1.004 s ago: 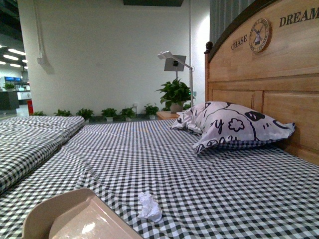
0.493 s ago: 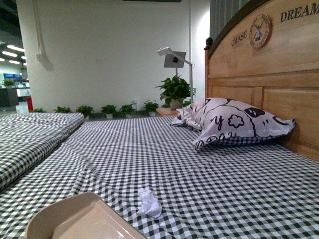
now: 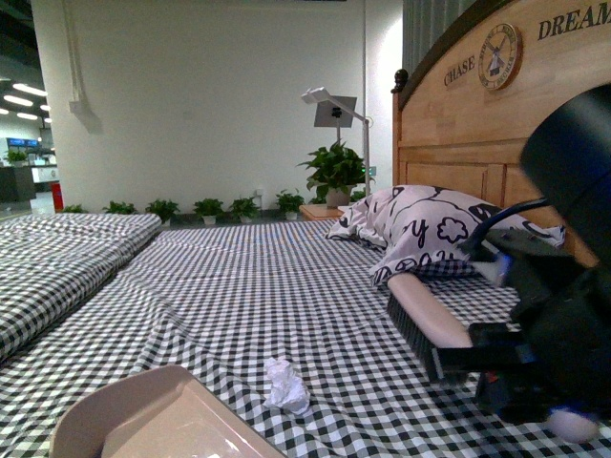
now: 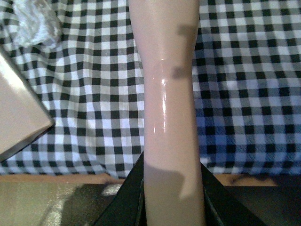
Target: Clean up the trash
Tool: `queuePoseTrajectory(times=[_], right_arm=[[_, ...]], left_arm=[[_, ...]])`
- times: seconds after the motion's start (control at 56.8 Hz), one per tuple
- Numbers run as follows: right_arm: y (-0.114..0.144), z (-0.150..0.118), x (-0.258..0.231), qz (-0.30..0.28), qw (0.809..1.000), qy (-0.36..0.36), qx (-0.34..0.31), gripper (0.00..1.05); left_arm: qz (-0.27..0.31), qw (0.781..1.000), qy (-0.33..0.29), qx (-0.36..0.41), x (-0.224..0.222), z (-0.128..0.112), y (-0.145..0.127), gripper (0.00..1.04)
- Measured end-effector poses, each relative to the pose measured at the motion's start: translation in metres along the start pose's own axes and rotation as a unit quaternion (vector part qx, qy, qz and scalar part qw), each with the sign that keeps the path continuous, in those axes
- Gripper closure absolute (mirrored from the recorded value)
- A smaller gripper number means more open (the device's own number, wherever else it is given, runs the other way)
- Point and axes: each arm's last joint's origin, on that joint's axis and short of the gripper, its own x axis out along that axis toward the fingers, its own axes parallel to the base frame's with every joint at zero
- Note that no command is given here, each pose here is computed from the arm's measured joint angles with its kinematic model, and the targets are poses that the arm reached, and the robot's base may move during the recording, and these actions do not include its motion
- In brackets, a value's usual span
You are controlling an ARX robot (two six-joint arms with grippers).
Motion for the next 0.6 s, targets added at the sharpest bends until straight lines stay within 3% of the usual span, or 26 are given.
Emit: queuePoseTrajectory(times=[0.247,0.599], right_arm=[[0.022,0.013,0.066,-0.034,0.998,0.055,-0.021,0.85],[0.045,0.014,0.101,-0.036,0.997,0.065,-0.037,0.85]], left_arm=[[0.000,1.000,0.000,0.000,0.000,0.000,0.000,0.77],[0.000,1.000,0.000,0.001,0.000,0.000,0.000,0.77]])
